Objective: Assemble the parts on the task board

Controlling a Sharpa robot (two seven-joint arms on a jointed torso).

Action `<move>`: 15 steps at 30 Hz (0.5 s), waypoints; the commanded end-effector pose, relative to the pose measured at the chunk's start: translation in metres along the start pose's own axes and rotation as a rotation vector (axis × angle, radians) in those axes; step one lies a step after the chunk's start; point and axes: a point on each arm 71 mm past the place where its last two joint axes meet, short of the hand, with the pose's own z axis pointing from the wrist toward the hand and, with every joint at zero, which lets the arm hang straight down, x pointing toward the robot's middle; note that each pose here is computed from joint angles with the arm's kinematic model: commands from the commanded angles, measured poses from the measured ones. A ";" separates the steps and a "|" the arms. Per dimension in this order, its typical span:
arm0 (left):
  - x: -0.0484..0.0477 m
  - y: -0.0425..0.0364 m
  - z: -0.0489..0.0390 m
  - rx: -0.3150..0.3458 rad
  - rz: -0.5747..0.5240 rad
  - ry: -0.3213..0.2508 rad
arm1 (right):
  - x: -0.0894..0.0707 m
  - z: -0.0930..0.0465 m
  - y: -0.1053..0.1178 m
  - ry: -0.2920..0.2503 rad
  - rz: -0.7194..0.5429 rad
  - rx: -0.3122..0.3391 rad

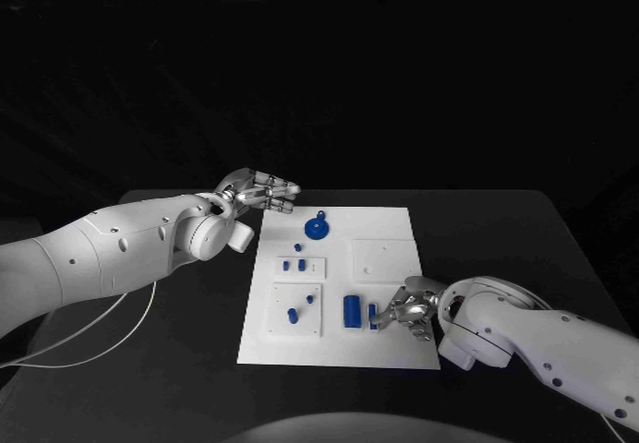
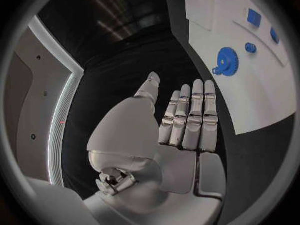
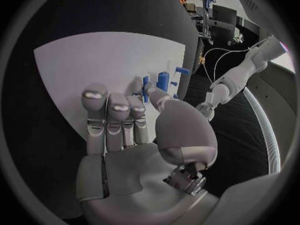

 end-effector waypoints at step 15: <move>-0.0017 -0.0016 0.0000 0.019 -0.024 -0.021 | -0.035 0.001 -0.014 -0.080 0.172 -0.131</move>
